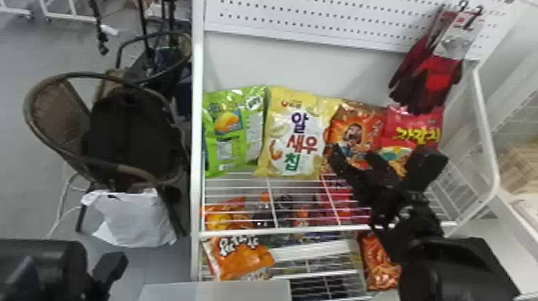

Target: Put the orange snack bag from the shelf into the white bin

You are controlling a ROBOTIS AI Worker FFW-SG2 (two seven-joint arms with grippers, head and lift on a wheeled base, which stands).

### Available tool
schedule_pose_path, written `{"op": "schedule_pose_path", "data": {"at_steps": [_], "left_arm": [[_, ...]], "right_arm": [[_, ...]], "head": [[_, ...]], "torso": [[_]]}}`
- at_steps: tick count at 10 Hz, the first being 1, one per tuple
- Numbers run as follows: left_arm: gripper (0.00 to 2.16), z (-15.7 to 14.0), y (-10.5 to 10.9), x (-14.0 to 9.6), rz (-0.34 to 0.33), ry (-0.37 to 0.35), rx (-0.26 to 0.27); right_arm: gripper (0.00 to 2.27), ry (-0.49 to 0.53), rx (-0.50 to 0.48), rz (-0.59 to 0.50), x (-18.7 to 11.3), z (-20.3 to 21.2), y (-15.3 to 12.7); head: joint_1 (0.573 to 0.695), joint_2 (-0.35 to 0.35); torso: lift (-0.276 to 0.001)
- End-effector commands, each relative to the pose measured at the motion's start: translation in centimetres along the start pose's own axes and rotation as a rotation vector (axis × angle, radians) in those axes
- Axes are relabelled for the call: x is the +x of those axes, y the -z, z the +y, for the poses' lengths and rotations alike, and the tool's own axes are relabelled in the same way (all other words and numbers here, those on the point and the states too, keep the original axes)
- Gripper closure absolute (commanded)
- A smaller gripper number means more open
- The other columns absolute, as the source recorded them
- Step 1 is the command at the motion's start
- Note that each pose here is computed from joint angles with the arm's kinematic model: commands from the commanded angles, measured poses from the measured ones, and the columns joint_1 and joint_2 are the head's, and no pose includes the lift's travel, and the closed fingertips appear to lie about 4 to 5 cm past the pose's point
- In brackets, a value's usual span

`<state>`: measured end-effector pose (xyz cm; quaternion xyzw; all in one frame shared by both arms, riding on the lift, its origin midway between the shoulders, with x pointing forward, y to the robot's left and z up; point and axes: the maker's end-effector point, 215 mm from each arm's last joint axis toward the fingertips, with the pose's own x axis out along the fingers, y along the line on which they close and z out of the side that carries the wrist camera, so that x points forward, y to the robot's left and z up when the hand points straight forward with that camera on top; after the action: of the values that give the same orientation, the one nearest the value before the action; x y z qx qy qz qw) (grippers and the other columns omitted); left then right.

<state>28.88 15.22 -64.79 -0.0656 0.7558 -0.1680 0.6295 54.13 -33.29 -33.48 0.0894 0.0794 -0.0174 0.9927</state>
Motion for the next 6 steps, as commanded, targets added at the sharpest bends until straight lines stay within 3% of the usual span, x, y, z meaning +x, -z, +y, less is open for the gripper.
{"op": "schedule_pose_path", "data": {"at_steps": [1, 6], "left_arm": [[2.13, 0.0, 0.2, 0.0, 0.005, -0.001, -0.001], [2.13, 0.0, 0.2, 0.1, 0.005, 0.001, -0.004]], "right_arm": [[0.12, 0.011, -0.027, 0.011, 1.4, 0.0, -0.3], [0.11, 0.065, -0.080, 0.050, 5.4, -1.3, -0.3]], "head": [[0.695, -0.242], [0.695, -0.241]], "torso": [[0.001], [0.001]]}}
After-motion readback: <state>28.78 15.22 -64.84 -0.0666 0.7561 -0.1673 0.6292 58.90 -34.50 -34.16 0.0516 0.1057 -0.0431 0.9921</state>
